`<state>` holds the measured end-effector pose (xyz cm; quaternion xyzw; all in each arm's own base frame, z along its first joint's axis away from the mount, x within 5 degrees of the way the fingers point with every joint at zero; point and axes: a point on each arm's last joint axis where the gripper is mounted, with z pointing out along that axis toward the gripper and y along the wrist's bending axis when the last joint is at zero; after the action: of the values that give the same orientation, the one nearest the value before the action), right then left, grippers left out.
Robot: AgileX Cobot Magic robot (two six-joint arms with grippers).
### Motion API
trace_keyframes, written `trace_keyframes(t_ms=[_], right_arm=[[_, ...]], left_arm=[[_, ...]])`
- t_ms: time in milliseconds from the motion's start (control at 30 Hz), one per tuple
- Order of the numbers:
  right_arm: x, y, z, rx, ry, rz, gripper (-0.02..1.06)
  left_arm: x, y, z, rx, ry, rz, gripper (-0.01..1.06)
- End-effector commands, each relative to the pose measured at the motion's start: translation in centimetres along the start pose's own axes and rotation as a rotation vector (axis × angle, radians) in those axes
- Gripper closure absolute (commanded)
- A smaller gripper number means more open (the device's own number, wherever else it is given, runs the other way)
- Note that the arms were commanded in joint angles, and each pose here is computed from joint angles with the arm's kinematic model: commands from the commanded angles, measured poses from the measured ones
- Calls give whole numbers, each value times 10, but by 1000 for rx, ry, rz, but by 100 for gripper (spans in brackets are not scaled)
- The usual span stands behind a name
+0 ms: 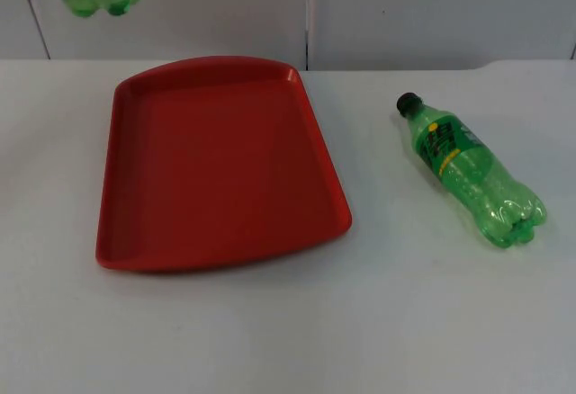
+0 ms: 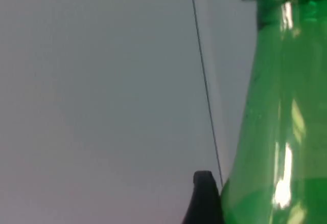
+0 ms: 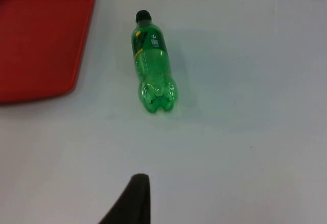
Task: Place the bottle upright on the tray.
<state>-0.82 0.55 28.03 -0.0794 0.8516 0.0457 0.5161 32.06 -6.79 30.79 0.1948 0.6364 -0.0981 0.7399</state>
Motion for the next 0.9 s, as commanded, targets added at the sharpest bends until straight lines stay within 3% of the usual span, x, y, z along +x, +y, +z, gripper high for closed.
trace_keyframes(t_ms=[0, 367, 567, 867], right_arm=[[0, 0, 0, 0, -9, 1, 0], [0, 0, 0, 0, -9, 1, 0], [0, 0, 0, 0, -9, 1, 0], [0, 0, 0, 0, -9, 1, 0]], left_arm=[[-1, 2, 9, -3, -33, 21, 105], [36, 15, 61, -17, -11, -10, 105], [75, 15, 80, -10, -73, -66, 105], [138, 14, 101, -12, 2, -30, 105]])
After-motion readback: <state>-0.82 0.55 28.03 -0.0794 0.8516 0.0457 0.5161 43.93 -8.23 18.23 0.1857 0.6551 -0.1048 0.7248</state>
